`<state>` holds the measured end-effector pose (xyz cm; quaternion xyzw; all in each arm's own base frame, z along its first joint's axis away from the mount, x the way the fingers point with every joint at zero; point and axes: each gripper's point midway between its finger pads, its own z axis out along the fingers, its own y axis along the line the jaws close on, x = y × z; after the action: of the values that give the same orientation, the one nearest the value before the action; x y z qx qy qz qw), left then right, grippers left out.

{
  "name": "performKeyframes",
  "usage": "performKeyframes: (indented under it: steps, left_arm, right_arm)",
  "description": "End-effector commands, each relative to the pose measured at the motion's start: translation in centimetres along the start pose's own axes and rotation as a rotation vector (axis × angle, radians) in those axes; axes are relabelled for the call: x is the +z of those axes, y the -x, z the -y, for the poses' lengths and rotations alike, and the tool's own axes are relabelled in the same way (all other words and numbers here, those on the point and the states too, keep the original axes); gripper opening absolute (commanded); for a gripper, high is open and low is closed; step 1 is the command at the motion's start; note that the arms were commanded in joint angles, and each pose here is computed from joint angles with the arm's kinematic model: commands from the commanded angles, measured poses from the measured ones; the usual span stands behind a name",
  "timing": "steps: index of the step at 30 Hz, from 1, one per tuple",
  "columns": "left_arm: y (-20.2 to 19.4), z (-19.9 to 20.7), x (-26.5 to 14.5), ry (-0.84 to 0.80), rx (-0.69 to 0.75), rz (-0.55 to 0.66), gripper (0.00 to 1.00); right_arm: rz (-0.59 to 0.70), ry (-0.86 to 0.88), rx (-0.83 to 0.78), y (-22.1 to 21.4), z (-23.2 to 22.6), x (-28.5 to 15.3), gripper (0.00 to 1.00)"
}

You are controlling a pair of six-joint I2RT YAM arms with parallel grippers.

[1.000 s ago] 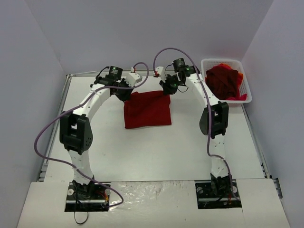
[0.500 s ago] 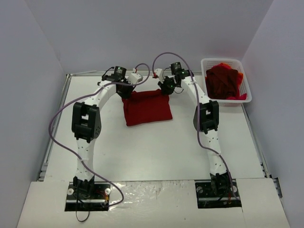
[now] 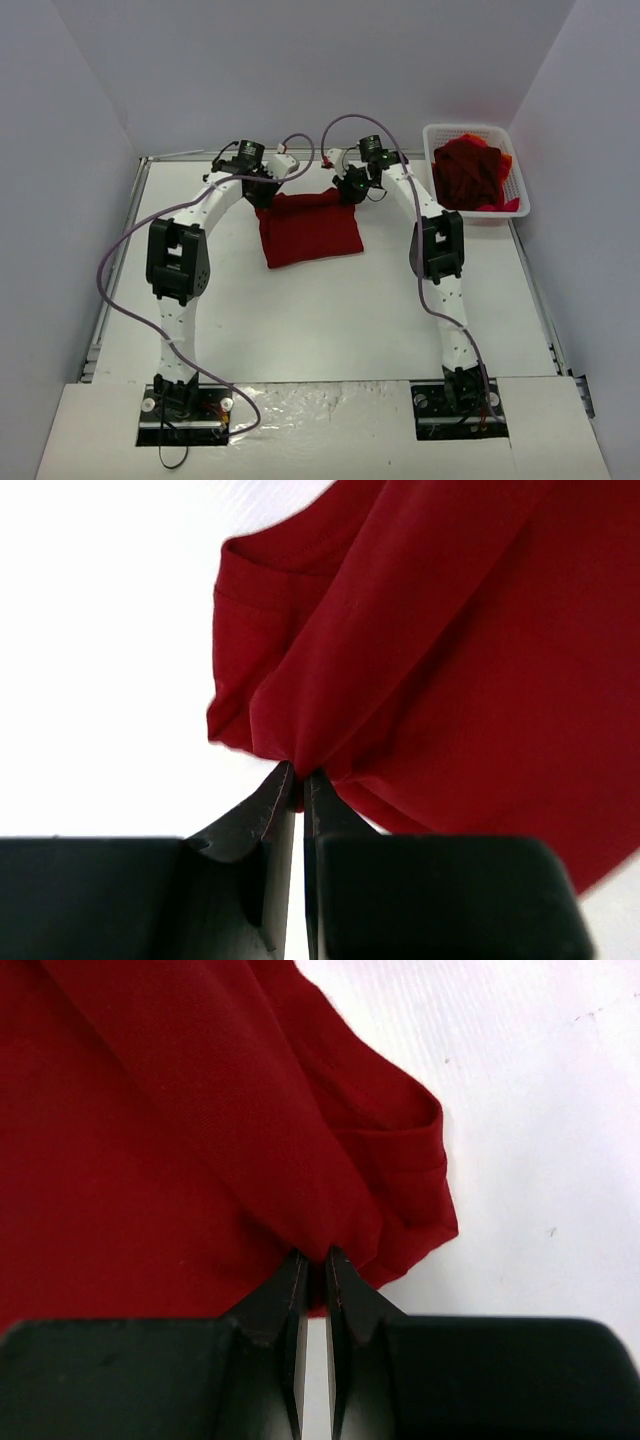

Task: Fold and stack the t-shirts
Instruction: Fold the long partially folded tshirt into a neat square

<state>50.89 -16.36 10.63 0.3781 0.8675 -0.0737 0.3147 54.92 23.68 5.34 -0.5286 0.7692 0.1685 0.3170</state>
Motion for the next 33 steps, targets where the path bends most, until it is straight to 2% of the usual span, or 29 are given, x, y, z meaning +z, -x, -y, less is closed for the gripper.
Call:
performKeyframes:
  steps: [1,7,11,15,20,23,27,33]
  left_arm:
    - [3.4,-0.6,-6.9,0.094,0.022,0.104,0.02]
    - [2.9,2.3,-10.7,0.050,0.030,0.126,0.02]
    - [1.9,5.3,-13.2,0.001,0.082,0.120,0.02]
    - [0.4,8.3,-14.4,-0.044,0.113,0.111,0.02]
    - [-2.8,12.6,-15.3,-0.163,0.146,0.071,0.02]
    - [-3.6,14.3,-16.1,-0.190,0.168,0.085,0.02]
    - [-3.1,15.2,-17.9,-0.206,0.185,0.123,0.02]
    - [-1.5,14.9,-18.7,-0.210,0.198,0.140,0.03]
  right_arm:
    - [0.039,-0.089,-0.057,4.1,0.1,-6.6,0.00]
    - [0.055,-0.096,-0.070,5.5,-2.8,-11.1,0.00]
    - [0.028,-0.062,-0.068,4.4,-6.4,-12.8,0.00]
    - [0.046,-0.068,-0.095,4.9,-9.5,-16.3,0.00]
    - [0.051,-0.048,-0.100,3.7,-13.2,-18.5,0.00]
    - [0.059,-0.033,-0.098,2.8,-15.3,-19.9,0.00]
    - [0.080,-0.030,-0.109,2.2,-17.3,-21.5,0.00]
    - [0.054,-0.027,-0.118,1.6,-16.2,-20.5,0.00]
